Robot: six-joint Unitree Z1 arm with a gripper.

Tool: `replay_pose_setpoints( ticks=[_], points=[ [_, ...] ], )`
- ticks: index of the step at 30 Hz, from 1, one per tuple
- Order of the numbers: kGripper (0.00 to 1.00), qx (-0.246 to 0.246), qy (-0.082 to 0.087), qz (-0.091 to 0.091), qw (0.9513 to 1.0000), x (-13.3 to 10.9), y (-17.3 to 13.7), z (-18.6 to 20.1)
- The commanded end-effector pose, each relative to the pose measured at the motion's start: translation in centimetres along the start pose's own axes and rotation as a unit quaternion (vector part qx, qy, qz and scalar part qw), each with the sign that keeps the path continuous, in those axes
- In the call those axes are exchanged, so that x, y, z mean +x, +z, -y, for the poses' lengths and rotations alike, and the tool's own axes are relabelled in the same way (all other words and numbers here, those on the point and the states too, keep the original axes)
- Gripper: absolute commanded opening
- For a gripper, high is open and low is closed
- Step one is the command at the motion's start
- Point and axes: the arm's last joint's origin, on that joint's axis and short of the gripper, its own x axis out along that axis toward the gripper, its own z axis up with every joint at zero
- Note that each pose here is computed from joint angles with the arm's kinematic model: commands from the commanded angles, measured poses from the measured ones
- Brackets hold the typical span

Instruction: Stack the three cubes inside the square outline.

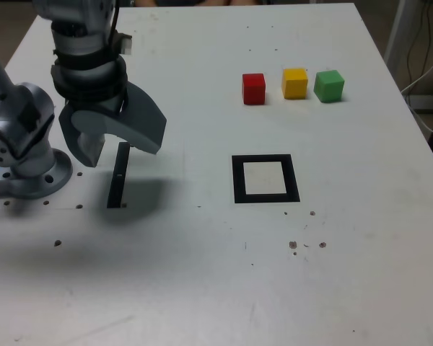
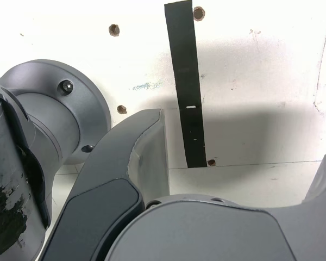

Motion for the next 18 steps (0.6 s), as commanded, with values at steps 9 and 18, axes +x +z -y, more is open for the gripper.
replay_pose_setpoints(
  ticks=[9, 18],
  points=[
    [0.99, 0.0, 0.003, -0.007, 1.0, -0.04, -0.09, -0.03],
    [0.99, 0.015, -0.017, 0.005, 0.9997, -0.64, 0.25, -0.14]
  ],
)
